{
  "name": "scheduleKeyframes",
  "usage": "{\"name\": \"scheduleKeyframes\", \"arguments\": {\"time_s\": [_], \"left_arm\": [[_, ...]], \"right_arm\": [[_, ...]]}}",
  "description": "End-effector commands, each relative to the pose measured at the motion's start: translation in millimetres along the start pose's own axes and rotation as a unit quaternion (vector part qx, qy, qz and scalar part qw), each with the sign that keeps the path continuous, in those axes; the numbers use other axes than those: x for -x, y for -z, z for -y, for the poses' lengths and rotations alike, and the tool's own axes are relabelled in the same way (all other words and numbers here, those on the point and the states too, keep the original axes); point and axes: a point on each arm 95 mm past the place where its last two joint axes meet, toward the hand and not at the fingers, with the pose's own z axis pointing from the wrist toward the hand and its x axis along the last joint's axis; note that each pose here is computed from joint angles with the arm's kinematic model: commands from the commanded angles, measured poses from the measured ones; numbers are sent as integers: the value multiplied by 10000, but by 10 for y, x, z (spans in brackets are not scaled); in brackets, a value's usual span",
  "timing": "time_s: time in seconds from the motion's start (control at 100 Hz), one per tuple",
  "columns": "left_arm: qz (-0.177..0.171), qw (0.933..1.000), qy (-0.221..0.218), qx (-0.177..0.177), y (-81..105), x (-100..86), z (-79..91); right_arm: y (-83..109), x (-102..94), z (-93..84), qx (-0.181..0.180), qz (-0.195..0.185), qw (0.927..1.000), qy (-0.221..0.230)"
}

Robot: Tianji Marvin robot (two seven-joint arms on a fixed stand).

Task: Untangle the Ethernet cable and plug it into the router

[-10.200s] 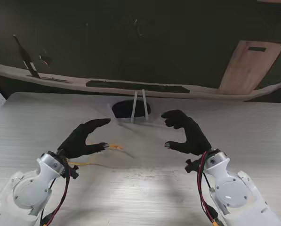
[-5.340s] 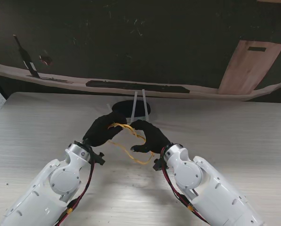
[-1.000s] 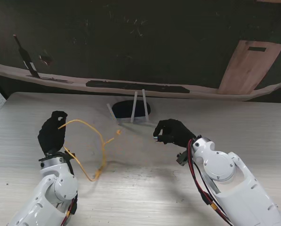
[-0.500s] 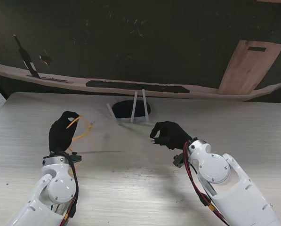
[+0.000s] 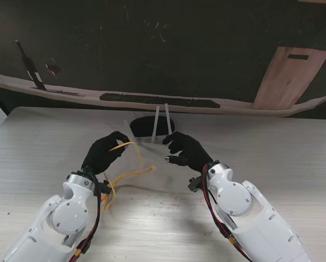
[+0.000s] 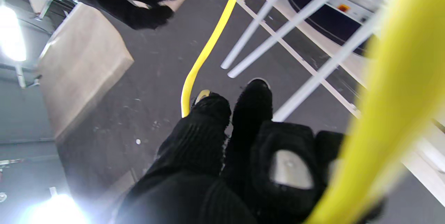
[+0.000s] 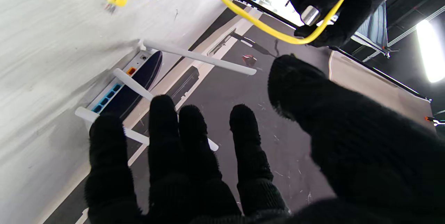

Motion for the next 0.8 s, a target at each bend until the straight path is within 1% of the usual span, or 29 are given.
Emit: {"name": "scheduleKeyframes", "arguments": {"time_s": [0.0, 0.11, 0.31, 0.38, 0.44, 0.53, 0.6, 0.64, 0.69, 0.79], "left_arm": [[-198, 9997, 73, 88, -52, -131, -1], [-391, 9986, 240, 248, -83, -209, -31], [-682, 9961, 460, 329, -131, -312, -61], [-740, 9954, 502, 344, -144, -335, -67], [-770, 9950, 529, 358, -153, -347, -74], [-787, 9947, 555, 364, -166, -353, -85], [-779, 9948, 568, 331, -176, -351, -98], [-769, 9949, 575, 309, -179, -349, -102], [-741, 9954, 544, 261, -178, -342, -108], [-662, 9974, 246, 124, -173, -301, -117]], "right_arm": [[-12, -28, 82, -117, -75, 9999, -72], [-37, -39, 144, -204, -112, 9997, -116], [-142, -65, 287, -315, -98, 9994, -99], [-183, -63, 308, -349, -32, 9994, -59], [-210, -74, 325, -368, -14, 9993, -109], [-224, -98, 359, -537, -26, 9983, -223], [-221, -117, 396, -748, -43, 9965, -360], [-224, -126, 412, -811, -96, 9954, -495], [-220, -156, 437, -813, -151, 9937, -763], [-209, -221, 444, -748, -223, 9898, -1189]]}}
